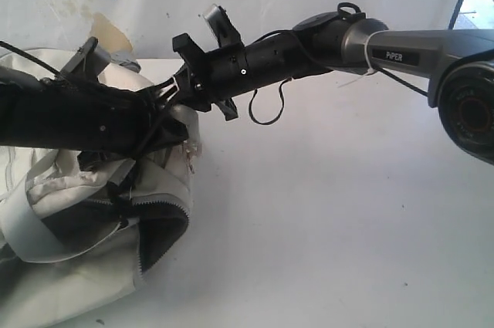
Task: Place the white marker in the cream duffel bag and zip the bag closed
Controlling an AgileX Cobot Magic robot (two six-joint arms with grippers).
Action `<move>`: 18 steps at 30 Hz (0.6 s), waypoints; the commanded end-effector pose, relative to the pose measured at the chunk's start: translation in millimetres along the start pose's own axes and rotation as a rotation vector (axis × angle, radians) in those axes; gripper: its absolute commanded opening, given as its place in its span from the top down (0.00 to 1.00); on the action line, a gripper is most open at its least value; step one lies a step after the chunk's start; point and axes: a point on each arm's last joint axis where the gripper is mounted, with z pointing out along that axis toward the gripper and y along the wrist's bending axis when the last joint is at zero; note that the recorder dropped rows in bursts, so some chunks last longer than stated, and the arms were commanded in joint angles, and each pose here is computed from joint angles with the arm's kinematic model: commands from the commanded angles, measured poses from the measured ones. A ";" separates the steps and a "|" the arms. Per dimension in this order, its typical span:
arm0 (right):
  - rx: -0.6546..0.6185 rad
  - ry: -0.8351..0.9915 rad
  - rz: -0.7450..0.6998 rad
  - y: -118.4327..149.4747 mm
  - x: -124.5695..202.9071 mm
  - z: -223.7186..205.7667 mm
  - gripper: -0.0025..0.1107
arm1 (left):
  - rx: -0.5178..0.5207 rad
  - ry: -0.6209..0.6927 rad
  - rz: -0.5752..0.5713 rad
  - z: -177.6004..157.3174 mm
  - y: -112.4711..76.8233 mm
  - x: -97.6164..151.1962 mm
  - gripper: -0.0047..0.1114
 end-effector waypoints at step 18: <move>0.133 0.064 -0.112 -3.8 2.9 -6.4 0.98 | 0.360 0.304 -0.188 -65.9 6.2 -22.4 0.96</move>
